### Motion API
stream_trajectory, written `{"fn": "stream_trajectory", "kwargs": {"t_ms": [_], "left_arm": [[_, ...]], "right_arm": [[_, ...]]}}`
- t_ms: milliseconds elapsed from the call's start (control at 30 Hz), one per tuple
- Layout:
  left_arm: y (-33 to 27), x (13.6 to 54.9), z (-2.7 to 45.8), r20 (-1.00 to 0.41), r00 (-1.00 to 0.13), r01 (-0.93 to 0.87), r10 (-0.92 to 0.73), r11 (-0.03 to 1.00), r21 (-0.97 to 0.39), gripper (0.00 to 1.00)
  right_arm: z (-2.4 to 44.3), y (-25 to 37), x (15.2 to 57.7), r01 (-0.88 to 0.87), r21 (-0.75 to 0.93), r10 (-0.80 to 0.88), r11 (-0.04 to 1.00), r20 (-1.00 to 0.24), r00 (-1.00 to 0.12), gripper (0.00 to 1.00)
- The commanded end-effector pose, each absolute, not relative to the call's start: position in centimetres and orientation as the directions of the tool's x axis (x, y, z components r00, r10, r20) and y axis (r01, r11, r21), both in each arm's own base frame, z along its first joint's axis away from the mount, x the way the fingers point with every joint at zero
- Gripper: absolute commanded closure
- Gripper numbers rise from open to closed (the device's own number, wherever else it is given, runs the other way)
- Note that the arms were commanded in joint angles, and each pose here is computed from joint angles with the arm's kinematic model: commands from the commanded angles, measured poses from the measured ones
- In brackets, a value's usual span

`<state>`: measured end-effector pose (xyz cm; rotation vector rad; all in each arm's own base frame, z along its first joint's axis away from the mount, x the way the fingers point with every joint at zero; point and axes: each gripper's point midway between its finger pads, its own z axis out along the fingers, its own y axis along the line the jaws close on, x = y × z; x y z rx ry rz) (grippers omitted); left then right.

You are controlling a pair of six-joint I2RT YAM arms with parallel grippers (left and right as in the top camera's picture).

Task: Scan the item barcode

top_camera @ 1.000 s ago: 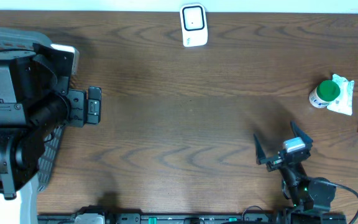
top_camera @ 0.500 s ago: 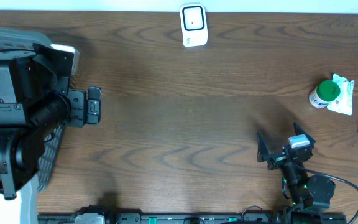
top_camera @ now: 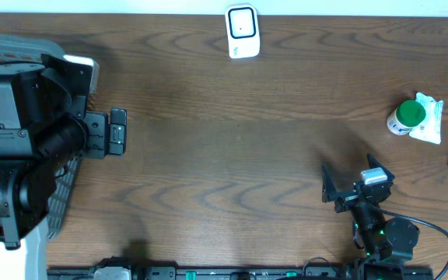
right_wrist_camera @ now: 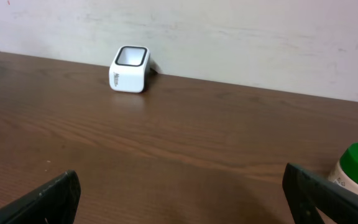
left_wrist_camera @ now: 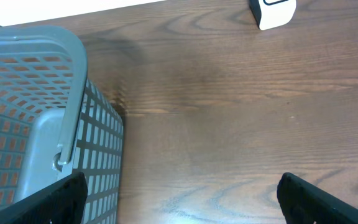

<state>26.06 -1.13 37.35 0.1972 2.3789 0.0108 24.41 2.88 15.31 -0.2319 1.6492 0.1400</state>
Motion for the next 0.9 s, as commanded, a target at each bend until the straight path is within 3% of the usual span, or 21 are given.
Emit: {"fn": "stream_trajectory", "kwargs": {"t_ms": [0, 233, 867], "left_arm": [[-0.8, 26.0, 37.5, -0.684, -0.717, 0.119, 0.133, 0.991, 0.067, 0.02], [-0.8, 26.0, 37.5, -0.684, -0.717, 0.119, 0.133, 0.991, 0.067, 0.02], [-0.8, 26.0, 37.5, -0.684, -0.717, 0.119, 0.133, 0.991, 0.067, 0.02]], "right_arm": [[15.1, 3.1, 24.4, -0.238, -0.03, -0.053, 0.971, -0.995, -0.089, 0.01], [16.5, 3.1, 24.1, -0.236, -0.053, -0.061, 0.97, -0.998, -0.027, 0.01], [16.4, 2.9, 24.2, -0.226, -0.052, -0.061, 0.973, -0.998, -0.031, 0.01]]}}
